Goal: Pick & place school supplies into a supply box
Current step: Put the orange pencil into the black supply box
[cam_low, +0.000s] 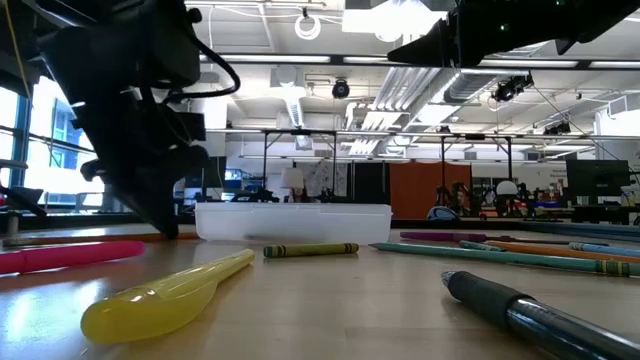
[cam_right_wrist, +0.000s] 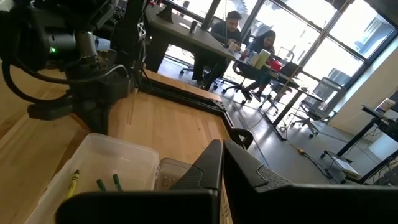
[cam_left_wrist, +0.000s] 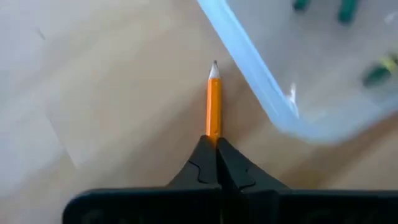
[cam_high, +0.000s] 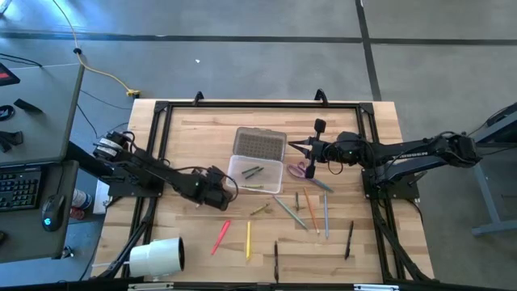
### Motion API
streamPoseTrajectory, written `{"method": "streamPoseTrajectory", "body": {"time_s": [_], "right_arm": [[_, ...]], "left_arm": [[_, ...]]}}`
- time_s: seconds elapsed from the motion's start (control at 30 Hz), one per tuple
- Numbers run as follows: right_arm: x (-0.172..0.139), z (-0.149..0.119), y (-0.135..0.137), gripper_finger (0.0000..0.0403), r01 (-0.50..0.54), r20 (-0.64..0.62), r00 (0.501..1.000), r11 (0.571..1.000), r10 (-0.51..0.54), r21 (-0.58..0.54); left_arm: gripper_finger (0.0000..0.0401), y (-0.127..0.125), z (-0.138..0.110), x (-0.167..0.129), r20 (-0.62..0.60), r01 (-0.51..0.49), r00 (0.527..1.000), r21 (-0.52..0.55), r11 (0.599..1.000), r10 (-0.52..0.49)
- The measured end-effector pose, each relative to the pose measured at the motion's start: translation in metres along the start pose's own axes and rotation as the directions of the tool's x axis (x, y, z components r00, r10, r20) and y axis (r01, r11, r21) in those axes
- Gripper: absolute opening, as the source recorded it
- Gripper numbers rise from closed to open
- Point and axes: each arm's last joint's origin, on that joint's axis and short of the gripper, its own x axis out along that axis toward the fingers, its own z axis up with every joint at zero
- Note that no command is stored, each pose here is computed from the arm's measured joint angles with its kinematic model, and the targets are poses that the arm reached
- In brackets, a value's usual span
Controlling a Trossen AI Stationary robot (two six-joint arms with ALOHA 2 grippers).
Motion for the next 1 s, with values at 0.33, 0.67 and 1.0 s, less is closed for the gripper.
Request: {"method": "streamPoseTrajectory", "body": {"time_s": [0.33, 0.67, 1.0], "right_arm": [[0.000, 0.000, 0.000, 0.0000, 0.000, 0.000, 1.000, 1.000, 0.000, 0.000], [0.000, -0.001, 0.000, 0.0000, -0.004, -0.008, 1.000, 1.000, 0.004, -0.001], [0.000, -0.001, 0.000, 0.0000, -0.003, -0.008, 1.000, 1.000, 0.004, 0.006]], "left_arm": [[0.0018, 0.017, 0.009, -0.027, -0.042, 0.045, 0.998, -0.001, 0.999, -0.045], [0.0012, 0.030, 0.020, -0.049, 0.038, 0.061, 0.997, 0.022, 0.998, -0.062], [0.0109, 0.026, 0.020, -0.050, 0.015, 0.110, 0.994, 0.000, 0.994, -0.110]]}}
